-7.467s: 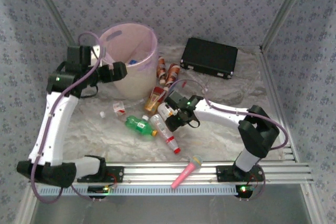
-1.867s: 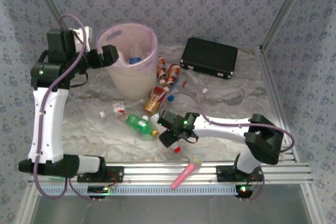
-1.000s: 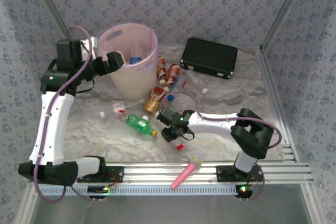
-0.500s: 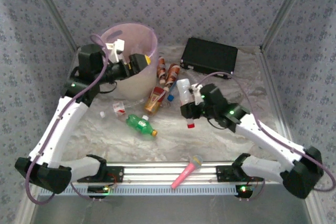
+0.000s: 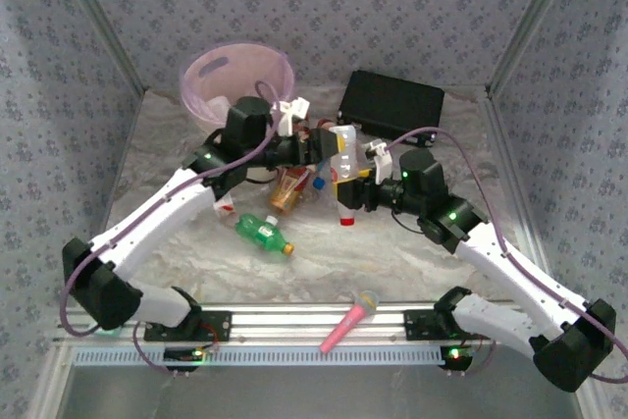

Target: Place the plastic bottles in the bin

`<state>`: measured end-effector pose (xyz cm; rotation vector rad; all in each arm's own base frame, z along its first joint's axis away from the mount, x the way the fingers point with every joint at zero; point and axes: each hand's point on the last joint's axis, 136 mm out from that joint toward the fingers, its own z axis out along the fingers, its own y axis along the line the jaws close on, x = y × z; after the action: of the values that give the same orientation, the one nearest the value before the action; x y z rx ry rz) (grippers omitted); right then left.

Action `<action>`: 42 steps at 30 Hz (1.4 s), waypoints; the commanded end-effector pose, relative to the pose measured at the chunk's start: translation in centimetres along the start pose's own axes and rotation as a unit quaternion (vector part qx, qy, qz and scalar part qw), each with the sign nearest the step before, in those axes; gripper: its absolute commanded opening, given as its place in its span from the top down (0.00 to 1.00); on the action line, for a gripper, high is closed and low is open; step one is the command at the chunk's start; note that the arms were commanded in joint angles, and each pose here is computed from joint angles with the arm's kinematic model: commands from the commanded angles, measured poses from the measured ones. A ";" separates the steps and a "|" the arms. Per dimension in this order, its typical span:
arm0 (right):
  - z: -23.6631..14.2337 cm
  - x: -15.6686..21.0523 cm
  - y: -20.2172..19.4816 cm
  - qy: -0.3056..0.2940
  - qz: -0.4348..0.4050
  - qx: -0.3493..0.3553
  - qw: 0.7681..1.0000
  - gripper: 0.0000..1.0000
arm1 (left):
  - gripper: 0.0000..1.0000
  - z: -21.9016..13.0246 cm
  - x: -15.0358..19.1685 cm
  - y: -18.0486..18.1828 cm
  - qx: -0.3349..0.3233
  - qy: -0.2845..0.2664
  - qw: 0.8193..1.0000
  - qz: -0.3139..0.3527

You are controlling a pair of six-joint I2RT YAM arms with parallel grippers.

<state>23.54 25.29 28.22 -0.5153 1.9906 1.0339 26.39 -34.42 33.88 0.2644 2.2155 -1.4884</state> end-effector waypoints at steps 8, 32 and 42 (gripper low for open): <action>0.1 -1.7 1.7 -0.021 -0.002 -0.041 0.999 0.48 | 0.25 2.3 -1.2 -1.4 0.028 -0.002 0.999 0.016; -4.9 -5.8 -0.9 -0.054 -0.040 0.041 0.997 0.00 | 0.51 -4.8 -13.6 -2.1 -0.052 -0.114 0.987 0.100; -4.9 -2.2 -4.4 -0.017 0.003 0.070 0.997 0.01 | 0.55 -16.8 -25.2 3.4 -0.321 -0.269 0.877 0.235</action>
<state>25.86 18.95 31.09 -0.3915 1.9680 0.8962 42.95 -18.68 51.62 0.1194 1.7776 -0.7390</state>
